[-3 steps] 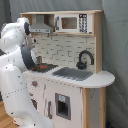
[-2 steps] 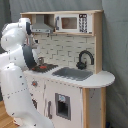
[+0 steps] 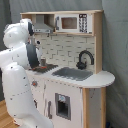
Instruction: Play with the kitchen
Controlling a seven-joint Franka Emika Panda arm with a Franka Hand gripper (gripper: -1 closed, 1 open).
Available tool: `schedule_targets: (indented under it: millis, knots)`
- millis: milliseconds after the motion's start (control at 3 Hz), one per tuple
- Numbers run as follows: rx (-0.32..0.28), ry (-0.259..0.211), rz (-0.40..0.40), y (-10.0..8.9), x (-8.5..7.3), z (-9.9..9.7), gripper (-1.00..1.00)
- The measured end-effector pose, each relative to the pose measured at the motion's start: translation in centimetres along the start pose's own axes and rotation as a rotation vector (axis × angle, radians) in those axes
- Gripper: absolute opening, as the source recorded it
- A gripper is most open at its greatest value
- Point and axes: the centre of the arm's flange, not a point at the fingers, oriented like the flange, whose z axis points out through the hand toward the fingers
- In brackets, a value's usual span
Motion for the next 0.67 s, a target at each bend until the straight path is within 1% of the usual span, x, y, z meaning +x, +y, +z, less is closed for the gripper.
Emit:
schedule_targets:
  millis: [333,667]
  knots:
    - [-0.007,-0.005,0.006,0.5,-1.7,0.4,-1.0]
    - [-0.013,-0.001,0.013,0.9,-3.0,0.7,-1.0]
